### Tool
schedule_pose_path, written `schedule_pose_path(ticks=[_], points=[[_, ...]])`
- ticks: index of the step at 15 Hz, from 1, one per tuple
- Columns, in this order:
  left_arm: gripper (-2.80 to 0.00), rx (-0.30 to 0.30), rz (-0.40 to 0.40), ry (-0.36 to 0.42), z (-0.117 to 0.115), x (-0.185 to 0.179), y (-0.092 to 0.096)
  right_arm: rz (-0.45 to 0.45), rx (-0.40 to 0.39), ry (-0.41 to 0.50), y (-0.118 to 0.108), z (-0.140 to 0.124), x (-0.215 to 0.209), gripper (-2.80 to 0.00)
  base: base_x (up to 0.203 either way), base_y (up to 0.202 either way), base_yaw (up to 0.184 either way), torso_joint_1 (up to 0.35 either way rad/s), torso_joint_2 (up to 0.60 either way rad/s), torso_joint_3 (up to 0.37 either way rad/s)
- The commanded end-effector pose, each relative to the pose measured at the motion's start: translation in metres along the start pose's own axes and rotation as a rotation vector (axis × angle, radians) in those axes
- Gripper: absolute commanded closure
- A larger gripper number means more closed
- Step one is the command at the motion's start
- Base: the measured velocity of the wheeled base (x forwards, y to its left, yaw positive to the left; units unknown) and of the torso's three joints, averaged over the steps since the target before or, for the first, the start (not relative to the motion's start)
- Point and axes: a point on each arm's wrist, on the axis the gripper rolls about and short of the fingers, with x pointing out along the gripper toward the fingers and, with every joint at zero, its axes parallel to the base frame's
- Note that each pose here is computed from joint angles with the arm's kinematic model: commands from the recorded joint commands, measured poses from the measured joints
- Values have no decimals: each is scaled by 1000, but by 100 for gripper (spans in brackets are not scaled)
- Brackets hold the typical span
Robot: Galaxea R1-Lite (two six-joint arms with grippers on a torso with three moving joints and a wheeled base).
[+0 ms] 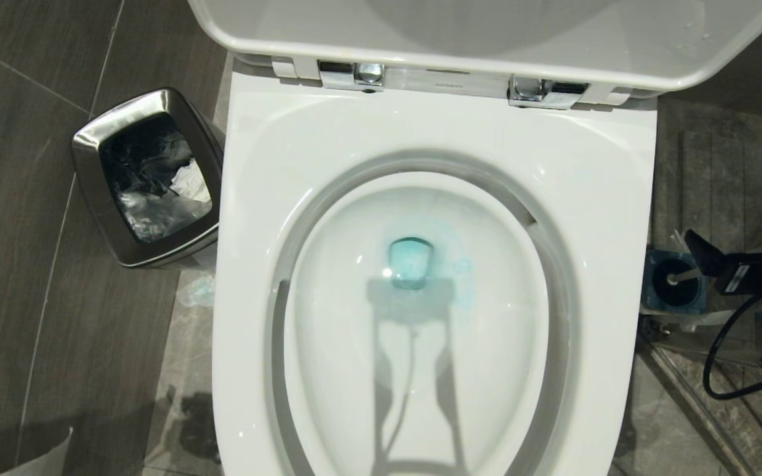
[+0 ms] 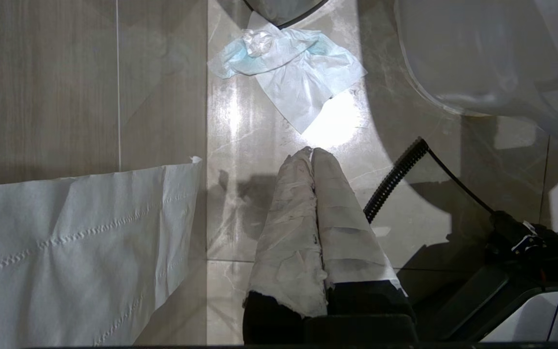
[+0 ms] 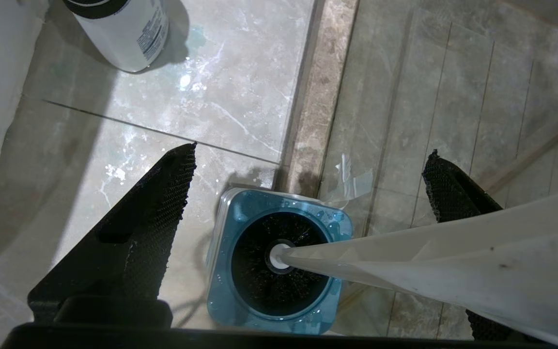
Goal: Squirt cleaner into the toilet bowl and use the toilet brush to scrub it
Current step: Scrub the toilet bowl
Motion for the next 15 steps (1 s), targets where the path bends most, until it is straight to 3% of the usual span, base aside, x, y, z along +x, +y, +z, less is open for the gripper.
schedule_pose_path(ticks=[1, 15], points=[[0, 1, 0, 3, 0, 0, 0, -2, -2, -9, 0, 1, 0, 0, 0, 0, 0, 0, 0, 0], [0, 1, 0, 3, 0, 0, 0, 1, -50, 44, 4, -12, -21, 0, 0, 0, 0, 0, 0, 0]])
